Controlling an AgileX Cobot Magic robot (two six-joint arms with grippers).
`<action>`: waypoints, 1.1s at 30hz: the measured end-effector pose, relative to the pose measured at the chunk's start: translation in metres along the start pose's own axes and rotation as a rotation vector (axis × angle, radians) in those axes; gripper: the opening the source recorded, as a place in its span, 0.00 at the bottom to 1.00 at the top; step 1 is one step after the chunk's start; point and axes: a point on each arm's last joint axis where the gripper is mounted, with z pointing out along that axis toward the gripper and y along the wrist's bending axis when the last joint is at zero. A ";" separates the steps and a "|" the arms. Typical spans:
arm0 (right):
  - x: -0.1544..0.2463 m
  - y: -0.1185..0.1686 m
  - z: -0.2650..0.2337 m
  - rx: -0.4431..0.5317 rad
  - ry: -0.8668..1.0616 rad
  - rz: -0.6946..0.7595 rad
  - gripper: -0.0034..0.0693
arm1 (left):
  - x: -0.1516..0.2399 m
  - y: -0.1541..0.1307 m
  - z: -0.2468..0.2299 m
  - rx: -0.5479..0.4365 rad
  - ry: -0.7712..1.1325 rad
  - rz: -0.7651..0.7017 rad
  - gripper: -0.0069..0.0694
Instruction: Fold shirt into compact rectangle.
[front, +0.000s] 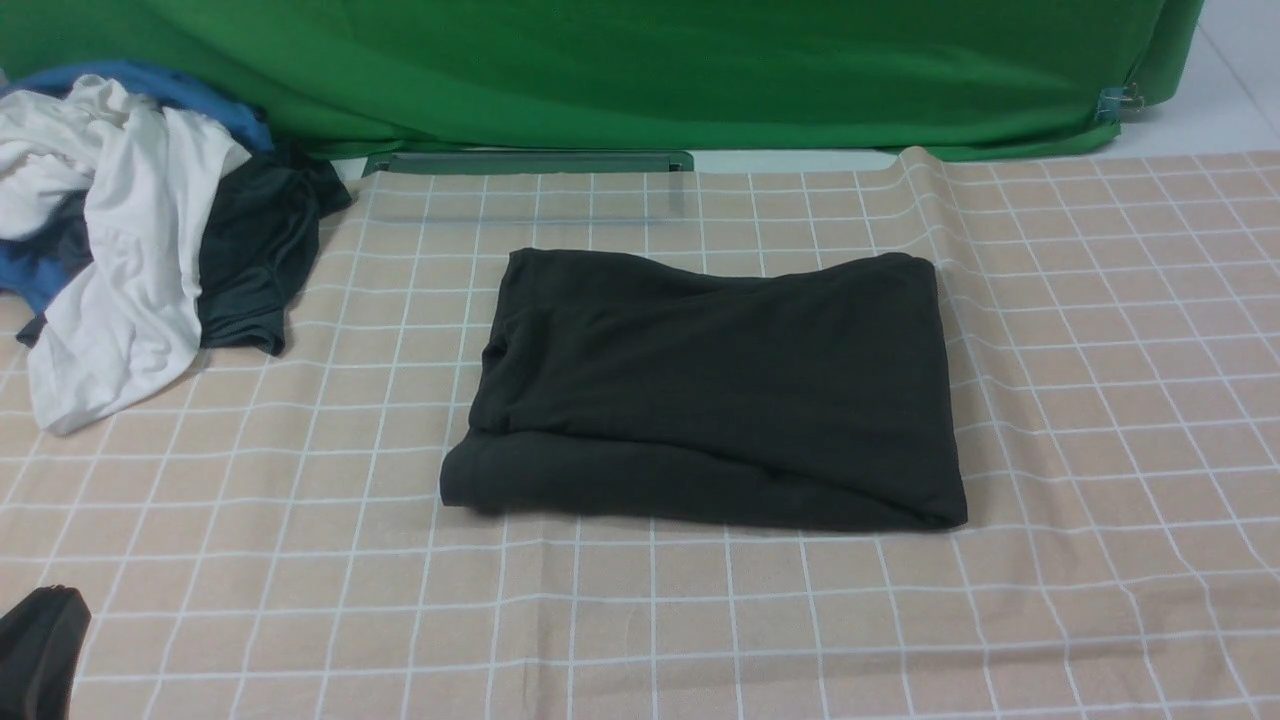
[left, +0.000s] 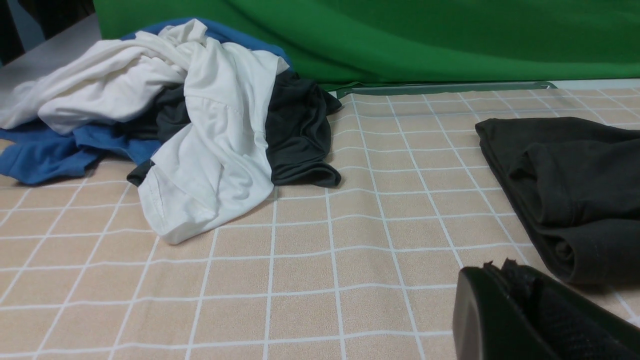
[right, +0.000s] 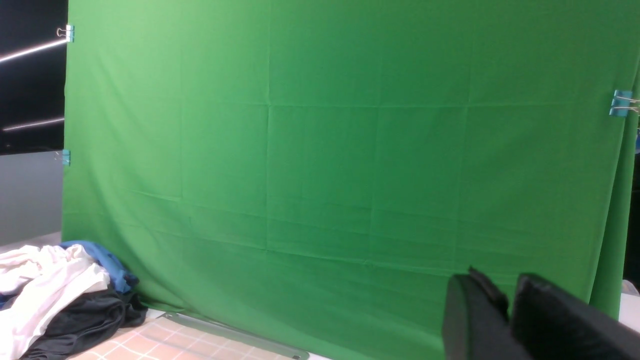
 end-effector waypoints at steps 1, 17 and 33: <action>0.002 0.000 0.000 -0.001 0.010 0.000 0.28 | 0.000 0.000 0.000 0.000 0.000 0.000 0.11; 0.171 -0.009 -0.020 0.315 0.504 -0.012 0.32 | 0.000 0.000 0.000 -0.001 0.002 0.004 0.11; 0.174 -0.007 -0.026 0.320 0.441 -0.024 0.37 | 0.001 0.000 0.000 0.000 0.004 0.004 0.12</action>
